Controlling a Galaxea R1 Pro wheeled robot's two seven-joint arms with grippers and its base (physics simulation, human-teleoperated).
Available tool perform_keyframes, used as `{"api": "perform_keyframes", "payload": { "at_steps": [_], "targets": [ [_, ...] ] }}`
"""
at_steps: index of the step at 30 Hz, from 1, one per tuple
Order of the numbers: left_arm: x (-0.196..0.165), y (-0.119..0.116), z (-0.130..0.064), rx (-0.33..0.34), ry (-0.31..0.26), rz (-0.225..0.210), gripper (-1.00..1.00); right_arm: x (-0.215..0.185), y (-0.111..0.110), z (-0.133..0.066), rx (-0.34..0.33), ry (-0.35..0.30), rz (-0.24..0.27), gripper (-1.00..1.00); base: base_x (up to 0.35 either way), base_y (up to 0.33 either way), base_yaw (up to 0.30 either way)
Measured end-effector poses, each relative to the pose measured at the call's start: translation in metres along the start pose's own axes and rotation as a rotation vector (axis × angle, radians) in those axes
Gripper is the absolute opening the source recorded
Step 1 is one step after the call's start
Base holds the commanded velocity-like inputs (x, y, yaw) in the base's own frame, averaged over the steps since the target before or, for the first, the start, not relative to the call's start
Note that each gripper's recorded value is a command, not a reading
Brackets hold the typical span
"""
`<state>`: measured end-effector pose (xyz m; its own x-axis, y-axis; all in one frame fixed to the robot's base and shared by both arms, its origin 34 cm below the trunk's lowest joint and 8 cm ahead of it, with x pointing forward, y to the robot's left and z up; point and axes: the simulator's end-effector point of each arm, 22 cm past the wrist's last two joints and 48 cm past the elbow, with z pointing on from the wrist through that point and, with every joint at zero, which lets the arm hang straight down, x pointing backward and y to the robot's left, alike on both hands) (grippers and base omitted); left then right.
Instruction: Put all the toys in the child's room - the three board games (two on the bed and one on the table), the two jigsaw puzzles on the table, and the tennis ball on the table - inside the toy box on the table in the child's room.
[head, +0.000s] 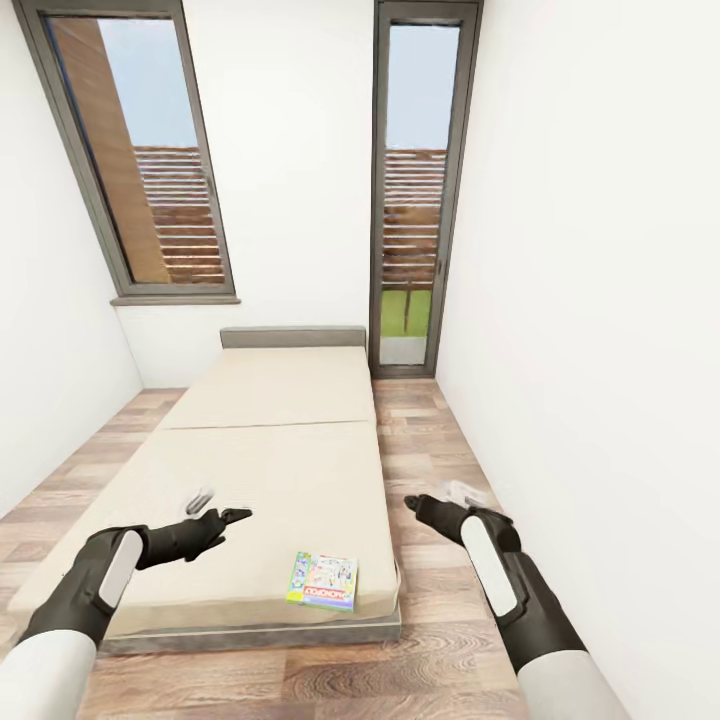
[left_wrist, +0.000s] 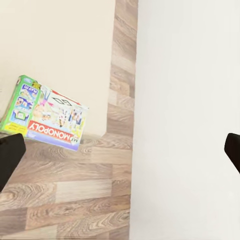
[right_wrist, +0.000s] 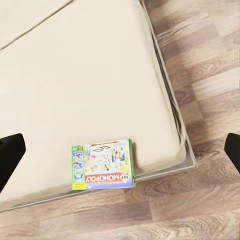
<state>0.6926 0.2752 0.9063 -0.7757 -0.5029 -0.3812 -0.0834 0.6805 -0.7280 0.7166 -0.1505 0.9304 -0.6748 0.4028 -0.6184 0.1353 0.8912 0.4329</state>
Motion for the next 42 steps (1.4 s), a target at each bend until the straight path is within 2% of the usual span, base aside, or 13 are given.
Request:
{"api": "perform_keyframes", "payload": {
  "at_steps": [5,8,9,11,12,14,17,24,38,42],
  "targets": [
    [0.008,0.007,0.01,0.0,0.002,-0.012,1.0,-0.004,0.004,0.003,-0.068,-0.011,0.033,1.0,0.0,0.0,0.0],
    [0.015,0.007,0.018,0.007,0.01,-0.021,1.0,-0.007,0.013,0.003,-0.147,-0.018,0.062,1.0,0.0,0.0,0.0],
    [0.022,0.008,0.023,0.007,0.021,-0.031,1.0,-0.009,0.017,0.003,-0.196,-0.022,0.089,1.0,0.0,0.0,0.0],
    [0.029,0.011,0.029,0.004,0.032,-0.043,1.0,-0.01,0.021,0.003,-0.25,-0.025,0.125,1.0,0.0,0.0,0.0],
    [0.035,0.015,0.034,-0.002,0.036,-0.05,1.0,-0.011,0.023,0.002,-0.298,-0.026,0.16,1.0,0.0,0.0,0.0],
    [0.042,0.022,0.043,-0.016,0.025,-0.052,1.0,-0.011,0.024,0.002,-0.364,-0.029,0.207,1.0,0.0,0.0,0.0],
    [0.056,0.036,0.056,-0.047,0.017,-0.062,1.0,-0.011,0.02,0.003,-0.419,-0.038,0.255,1.0,0.0,0.0,0.0],
    [0.081,0.061,0.072,-0.103,0.034,-0.091,1.0,-0.008,0.016,0.008,-0.463,-0.048,0.295,1.0,0.0,0.0,0.0],
    [0.087,0.076,0.084,-0.103,0.029,-0.113,1.0,-0.003,0.004,0.024,-0.462,-0.087,0.308,1.0,0.0,0.0,0.0],
    [0.087,0.081,0.086,-0.105,0.026,-0.112,1.0,-0.002,0.008,0.024,-0.497,-0.092,0.309,1.0,0.0,0.0,0.0]
  ]
}}
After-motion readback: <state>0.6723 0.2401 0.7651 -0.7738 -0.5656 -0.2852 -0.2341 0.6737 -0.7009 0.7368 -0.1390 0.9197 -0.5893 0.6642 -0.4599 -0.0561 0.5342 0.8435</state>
